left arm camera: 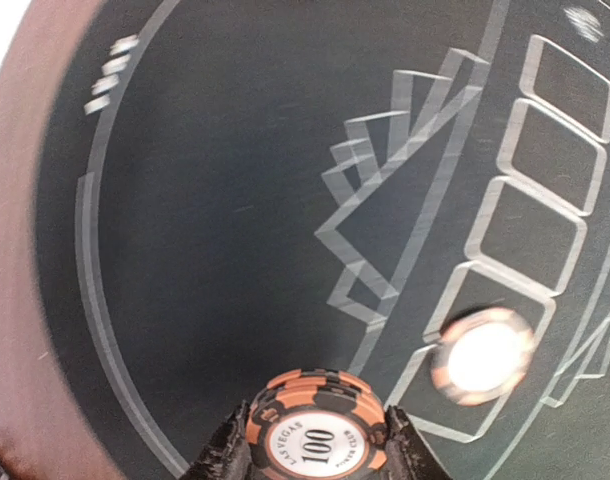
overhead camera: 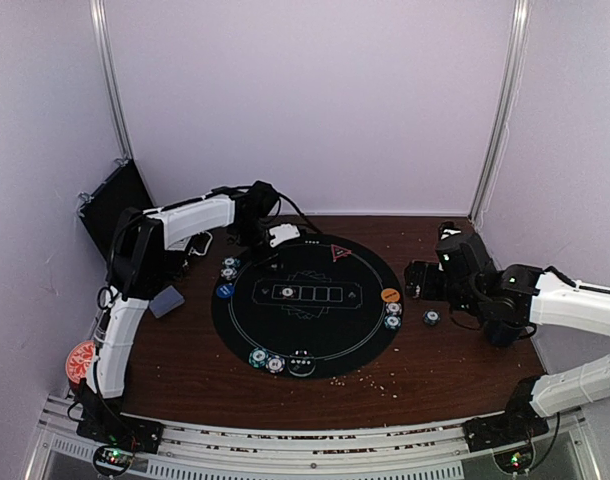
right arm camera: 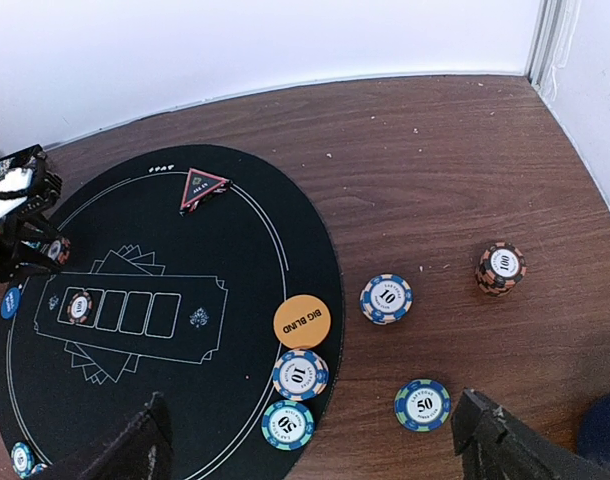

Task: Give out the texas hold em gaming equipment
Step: Place the poker chips pile at the poker chips pile, then pick up the pile of poker chips from the poker table mat, then place the poker chips pile at the poker chips pile, then pick up the pile of poker chips from the poker table mat.

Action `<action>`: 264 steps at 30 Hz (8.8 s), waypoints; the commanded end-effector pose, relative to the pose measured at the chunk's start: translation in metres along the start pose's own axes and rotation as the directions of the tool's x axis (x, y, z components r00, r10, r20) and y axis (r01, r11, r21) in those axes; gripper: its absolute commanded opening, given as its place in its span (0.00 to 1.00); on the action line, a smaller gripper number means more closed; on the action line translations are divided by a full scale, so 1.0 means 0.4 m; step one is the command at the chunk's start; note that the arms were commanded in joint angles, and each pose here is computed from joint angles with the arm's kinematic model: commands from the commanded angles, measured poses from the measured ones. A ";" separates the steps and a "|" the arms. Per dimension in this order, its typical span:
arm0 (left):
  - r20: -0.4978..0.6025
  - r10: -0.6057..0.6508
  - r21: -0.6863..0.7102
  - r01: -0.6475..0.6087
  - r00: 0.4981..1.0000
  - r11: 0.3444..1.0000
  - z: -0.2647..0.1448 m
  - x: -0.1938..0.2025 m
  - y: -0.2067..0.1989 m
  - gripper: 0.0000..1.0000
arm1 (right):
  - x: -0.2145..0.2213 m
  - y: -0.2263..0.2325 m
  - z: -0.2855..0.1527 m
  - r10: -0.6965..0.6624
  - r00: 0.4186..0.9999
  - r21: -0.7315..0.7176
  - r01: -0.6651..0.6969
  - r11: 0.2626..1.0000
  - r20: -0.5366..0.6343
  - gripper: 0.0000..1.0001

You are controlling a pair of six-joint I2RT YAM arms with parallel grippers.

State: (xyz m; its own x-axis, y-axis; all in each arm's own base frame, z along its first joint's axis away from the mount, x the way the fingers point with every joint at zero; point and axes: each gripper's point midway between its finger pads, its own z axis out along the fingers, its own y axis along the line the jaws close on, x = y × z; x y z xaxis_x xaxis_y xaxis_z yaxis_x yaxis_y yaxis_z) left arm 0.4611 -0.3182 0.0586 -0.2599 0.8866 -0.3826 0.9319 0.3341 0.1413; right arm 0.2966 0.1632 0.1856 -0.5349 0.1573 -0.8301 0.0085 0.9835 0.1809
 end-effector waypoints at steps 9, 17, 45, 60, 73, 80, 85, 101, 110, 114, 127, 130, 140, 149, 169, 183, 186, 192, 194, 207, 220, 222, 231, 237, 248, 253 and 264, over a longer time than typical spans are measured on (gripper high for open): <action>-0.041 0.092 0.132 -0.086 0.995 0.988 0.033 -0.003 -0.147 0.01 | -0.006 -0.017 -0.005 0.012 1.000 0.017 -0.012 1.000 0.022 0.99; -0.071 0.105 0.139 -0.095 0.992 0.986 0.051 0.013 -0.164 0.02 | -0.005 -0.018 -0.004 0.011 1.000 0.019 -0.012 1.000 0.022 0.99; -0.076 0.107 0.176 -0.092 0.991 0.980 0.084 0.014 -0.191 0.06 | -0.001 -0.019 0.001 0.007 1.000 0.027 -0.008 1.000 0.020 0.98; -0.088 0.121 0.168 -0.105 0.989 0.980 0.101 0.019 -0.183 0.46 | 0.002 -0.019 0.004 0.001 1.000 0.030 -0.002 1.000 0.016 0.98; -0.121 0.160 0.215 -0.132 0.980 0.968 0.126 0.048 -0.200 0.56 | 0.004 -0.020 0.007 0.000 1.000 0.034 0.000 0.999 0.014 0.97; -0.125 0.177 0.309 -0.131 0.976 0.942 0.127 0.067 -0.243 0.51 | 0.006 -0.021 0.008 0.000 1.000 0.036 0.000 0.999 0.014 0.97; -0.148 0.176 0.334 -0.118 0.973 0.935 0.143 0.089 -0.258 0.48 | 0.006 -0.021 0.008 0.001 1.000 0.035 -0.001 0.999 0.014 0.97; -0.189 0.169 0.316 -0.103 0.967 0.943 0.182 0.112 -0.251 0.59 | 0.009 -0.022 0.012 -0.004 1.000 0.041 0.003 0.999 0.012 0.97; -0.189 0.158 0.301 -0.096 0.969 0.949 0.191 0.105 -0.249 0.33 | 0.009 -0.022 0.012 -0.002 1.000 0.041 0.002 0.999 0.012 0.97; -0.191 0.146 0.270 -0.091 0.971 0.959 0.192 0.100 -0.233 0.20 | 0.008 -0.021 0.010 -0.002 1.000 0.039 0.001 0.999 0.013 0.97; -0.162 -0.025 0.082 0.039 0.987 0.996 0.164 0.094 -0.059 0.13 | 0.006 -0.022 0.007 0.000 1.000 0.037 0.000 0.999 0.015 0.97; -0.154 -0.051 0.053 0.060 0.987 0.997 0.158 0.101 -0.026 0.13 | 0.006 -0.021 0.007 -0.001 1.000 0.036 0.000 0.999 0.015 0.97; -0.135 -0.122 -0.090 0.111 0.983 0.990 0.139 0.129 0.100 0.13 | 0.009 -0.021 0.010 -0.002 1.000 0.038 0.001 0.999 0.012 0.96; -0.140 -0.161 -0.146 0.140 0.977 0.979 0.117 0.173 0.171 0.13 | 0.011 -0.024 0.012 -0.003 1.000 0.043 0.002 0.999 0.011 0.96; -0.102 -0.157 -0.119 0.144 0.982 0.982 0.073 0.180 0.187 0.13 | 0.013 -0.021 0.015 -0.004 1.000 0.043 0.004 0.999 0.007 0.97; -0.095 -0.184 -0.189 0.164 0.978 0.968 0.044 0.172 0.225 0.12 | 0.012 -0.022 0.014 -0.004 1.000 0.043 0.003 0.999 0.009 0.97; -0.081 -0.178 -0.171 0.163 0.981 0.972 0.042 0.165 0.219 0.12 | 0.011 -0.021 0.013 -0.004 1.000 0.041 0.004 0.999 0.009 0.97; -0.019 -0.141 -0.130 0.138 0.990 0.982 0.004 0.117 0.196 0.10 | 0.012 -0.021 0.015 -0.006 1.000 0.043 0.006 0.999 0.009 0.96; 0.005 -0.128 -0.125 0.128 0.992 0.984 -0.017 0.097 0.190 0.10 | 0.013 -0.022 0.016 -0.007 1.000 0.044 0.007 0.999 0.007 0.97; 0.055 -0.063 -0.090 0.067 0.997 0.994 0.003 0.010 0.136 0.11 | 0.013 -0.022 0.015 -0.005 1.000 0.044 0.004 0.999 0.008 0.97; 0.065 -0.060 -0.117 0.067 0.996 0.991 0.048 -0.013 0.142 0.13 | 0.019 -0.023 0.020 -0.009 1.000 0.049 0.009 0.999 0.002 0.97; 0.053 -0.057 -0.130 0.064 0.997 0.989 0.058 -0.006 0.147 0.14 | 0.019 -0.022 0.020 -0.008 1.000 0.049 0.008 0.999 0.003 0.97; 0.028 -0.067 -0.145 0.070 0.997 0.987 0.094 0.016 0.154 0.15 | 0.018 -0.021 0.021 -0.008 1.000 0.047 0.008 0.999 0.003 0.96; 0.019 -0.066 -0.157 0.068 0.998 0.985 0.107 0.028 0.156 0.24 | 0.019 -0.021 0.022 -0.008 1.000 0.046 0.008 0.999 0.001 0.96; -0.003 -0.061 -0.162 0.059 0.998 0.985 0.120 0.043 0.154 0.50 | 0.020 -0.020 0.022 -0.010 1.000 0.045 0.010 0.999 0.000 0.96; -0.017 -0.062 -0.163 0.059 0.998 0.985 0.128 0.055 0.153 0.52 | 0.020 -0.021 0.022 -0.008 1.000 0.046 0.008 0.999 0.001 0.96; -0.041 -0.083 -0.165 0.075 0.996 0.983 0.159 0.080 0.155 0.57 | 0.022 -0.021 0.023 -0.010 1.000 0.048 0.010 0.999 -0.001 0.96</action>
State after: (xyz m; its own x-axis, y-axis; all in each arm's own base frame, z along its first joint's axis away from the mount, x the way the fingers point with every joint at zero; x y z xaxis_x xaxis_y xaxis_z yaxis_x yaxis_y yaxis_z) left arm 0.5284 -0.2947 0.0287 -0.3225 0.8609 -0.3935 0.8530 0.4446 0.2734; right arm 0.2976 0.1619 0.1751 -0.5459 0.1419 -0.8258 0.0194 0.9874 0.1569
